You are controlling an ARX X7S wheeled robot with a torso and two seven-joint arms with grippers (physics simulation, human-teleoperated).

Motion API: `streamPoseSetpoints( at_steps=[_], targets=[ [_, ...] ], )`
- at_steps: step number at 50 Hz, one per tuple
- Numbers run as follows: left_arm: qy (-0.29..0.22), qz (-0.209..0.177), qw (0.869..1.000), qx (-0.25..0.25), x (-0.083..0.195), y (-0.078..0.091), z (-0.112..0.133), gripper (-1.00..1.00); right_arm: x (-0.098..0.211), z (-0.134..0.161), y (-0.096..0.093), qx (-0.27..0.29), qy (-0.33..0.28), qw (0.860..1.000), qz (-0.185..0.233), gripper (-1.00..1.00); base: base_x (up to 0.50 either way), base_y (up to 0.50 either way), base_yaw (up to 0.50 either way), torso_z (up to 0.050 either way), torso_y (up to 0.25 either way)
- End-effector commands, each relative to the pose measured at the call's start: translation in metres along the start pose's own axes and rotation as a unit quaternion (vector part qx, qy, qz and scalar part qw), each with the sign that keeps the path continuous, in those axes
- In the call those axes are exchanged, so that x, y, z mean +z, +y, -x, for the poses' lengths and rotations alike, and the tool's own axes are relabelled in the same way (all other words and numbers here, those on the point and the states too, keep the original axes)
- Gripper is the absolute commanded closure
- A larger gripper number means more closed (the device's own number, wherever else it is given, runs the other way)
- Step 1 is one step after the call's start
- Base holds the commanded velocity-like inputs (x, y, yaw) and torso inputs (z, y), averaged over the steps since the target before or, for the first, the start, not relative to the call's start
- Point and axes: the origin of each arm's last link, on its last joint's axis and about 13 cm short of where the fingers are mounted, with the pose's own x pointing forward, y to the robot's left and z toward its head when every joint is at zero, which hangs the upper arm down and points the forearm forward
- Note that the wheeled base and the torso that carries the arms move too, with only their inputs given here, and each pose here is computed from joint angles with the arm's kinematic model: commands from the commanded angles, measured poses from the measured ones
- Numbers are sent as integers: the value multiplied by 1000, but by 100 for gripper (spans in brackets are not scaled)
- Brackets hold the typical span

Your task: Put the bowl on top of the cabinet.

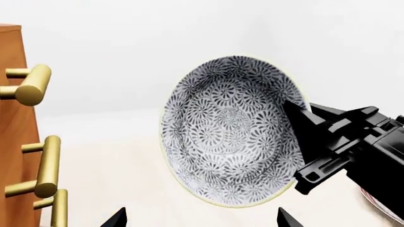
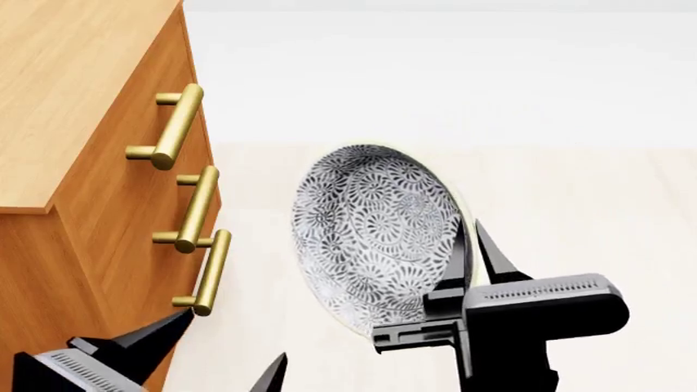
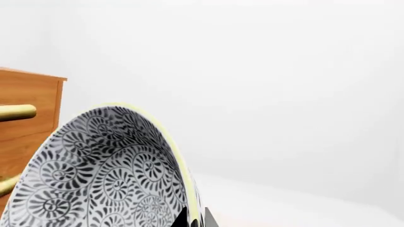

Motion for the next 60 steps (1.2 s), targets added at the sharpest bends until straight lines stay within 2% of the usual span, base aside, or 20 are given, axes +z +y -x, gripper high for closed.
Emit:
streamPoseSetpoints(
  at_steps=[1, 15, 16, 18, 25, 30, 46, 60],
  targets=[
    [6, 6, 999, -39, 14, -4, -2, -100, 5, 6, 0, 6, -24, 1000, 11, 100, 0, 0, 0, 0, 0],
    [16, 2, 999, -35, 21, 3, -9, -100, 2, 12, -1, 11, -32, 999, 10, 100, 0, 0, 0, 0, 0],
    [25, 14, 998, -49, 23, 4, -10, -100, 1, 13, -1, 11, -33, 999, 12, 100, 0, 0, 0, 0, 0],
    [26, 13, 999, -46, 25, 6, -13, -100, 1, 14, -1, 12, -34, 999, 11, 100, 0, 0, 0, 0, 0],
    [33, 46, 996, -65, 31, 14, -22, -100, 0, 19, -1, 17, -39, 999, 10, 100, 0, 0, 0, 0, 1],
    [26, 48, 997, -54, 36, 18, -24, -100, 0, 21, -2, 18, -41, 999, 9, 100, 0, 0, 0, 0, 0],
    [29, 39, 998, -38, 40, 24, -33, -100, -1, 28, -4, 24, -46, 999, 7, 100, 0, 0, 0, 0, 1],
    [38, 27, 999, -23, 36, 29, -41, -100, 10, 43, -1, 39, -71, 997, 5, 100, 0, 0, 0, 0, 0]
  ],
)
